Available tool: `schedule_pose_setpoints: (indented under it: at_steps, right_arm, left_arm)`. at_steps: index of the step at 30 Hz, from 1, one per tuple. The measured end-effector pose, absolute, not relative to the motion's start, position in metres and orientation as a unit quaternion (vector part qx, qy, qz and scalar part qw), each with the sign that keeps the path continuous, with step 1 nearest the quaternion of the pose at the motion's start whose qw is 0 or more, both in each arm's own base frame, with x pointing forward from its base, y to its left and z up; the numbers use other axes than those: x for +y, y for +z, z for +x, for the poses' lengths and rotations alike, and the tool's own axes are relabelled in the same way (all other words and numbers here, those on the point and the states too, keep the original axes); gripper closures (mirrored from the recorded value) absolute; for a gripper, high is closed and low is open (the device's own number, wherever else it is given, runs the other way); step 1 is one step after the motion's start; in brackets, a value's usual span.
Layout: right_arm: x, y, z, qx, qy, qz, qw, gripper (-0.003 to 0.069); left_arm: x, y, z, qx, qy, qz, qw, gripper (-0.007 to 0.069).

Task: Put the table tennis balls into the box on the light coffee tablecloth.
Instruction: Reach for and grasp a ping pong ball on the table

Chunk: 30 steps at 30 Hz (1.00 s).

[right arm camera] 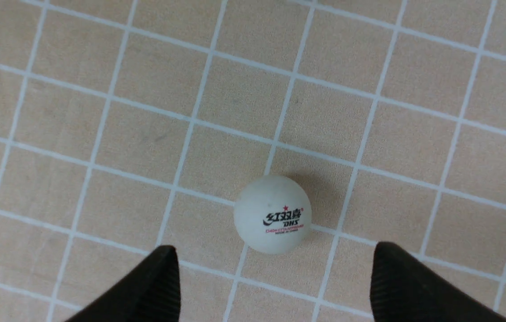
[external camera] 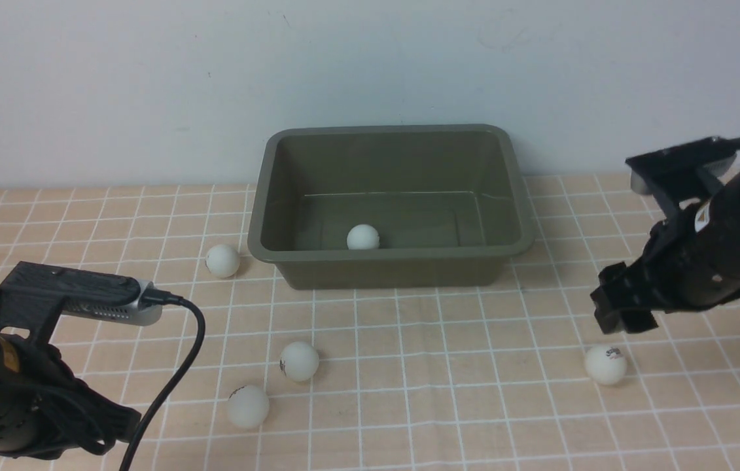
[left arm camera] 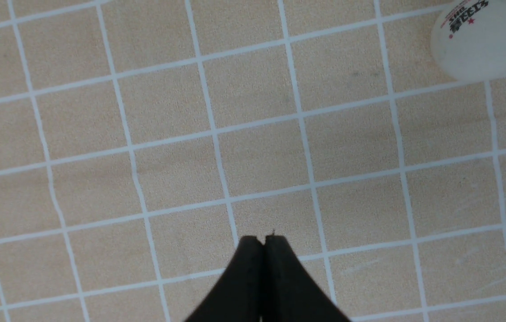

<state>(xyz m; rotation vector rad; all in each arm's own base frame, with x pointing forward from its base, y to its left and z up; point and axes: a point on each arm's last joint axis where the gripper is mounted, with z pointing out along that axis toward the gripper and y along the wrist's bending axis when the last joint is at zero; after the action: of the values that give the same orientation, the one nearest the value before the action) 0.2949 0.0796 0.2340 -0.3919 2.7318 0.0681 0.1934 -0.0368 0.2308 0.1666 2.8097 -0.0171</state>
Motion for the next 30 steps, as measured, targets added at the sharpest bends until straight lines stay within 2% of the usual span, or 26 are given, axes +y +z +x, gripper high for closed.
schedule_pose_setpoints:
  at_steps: [5, 12, 22, 24, 26, 28, 30]
  right_arm:
    - [0.081, 0.215, 0.3, 0.971, 0.024, -0.139, 0.191, 0.0139]
    - [0.084, 0.181, 0.31, 0.978, 0.019, -0.14, 0.15, 0.0139]
    - [0.086, 0.155, 0.318, 0.981, 0.017, -0.141, 0.131, 0.0143]
    - [0.086, 0.153, 0.318, 0.982, 0.016, -0.141, 0.129, 0.0155]
    - [0.086, 0.152, 0.318, 0.982, 0.016, -0.141, 0.128, 0.0199]
    - [0.086, 0.152, 0.318, 0.982, 0.016, -0.141, 0.128, 0.0286]
    - [0.086, 0.153, 0.319, 0.982, 0.016, -0.141, 0.125, 0.03]
  left_arm:
    - [-0.037, 0.231, 0.193, 0.985, -0.006, 0.058, 0.163, 0.0694]
    - [-0.037, 0.231, 0.193, 0.985, -0.006, 0.058, 0.163, 0.0694]
    - [-0.037, 0.231, 0.193, 0.985, -0.006, 0.058, 0.163, 0.0694]
    - [-0.037, 0.231, 0.193, 0.985, -0.006, 0.058, 0.163, 0.0694]
    - [-0.037, 0.231, 0.193, 0.985, -0.006, 0.058, 0.163, 0.0694]
    - [-0.037, 0.231, 0.193, 0.985, -0.006, 0.058, 0.163, 0.0694]
    - [-0.037, 0.231, 0.193, 0.985, -0.006, 0.058, 0.163, 0.0694]
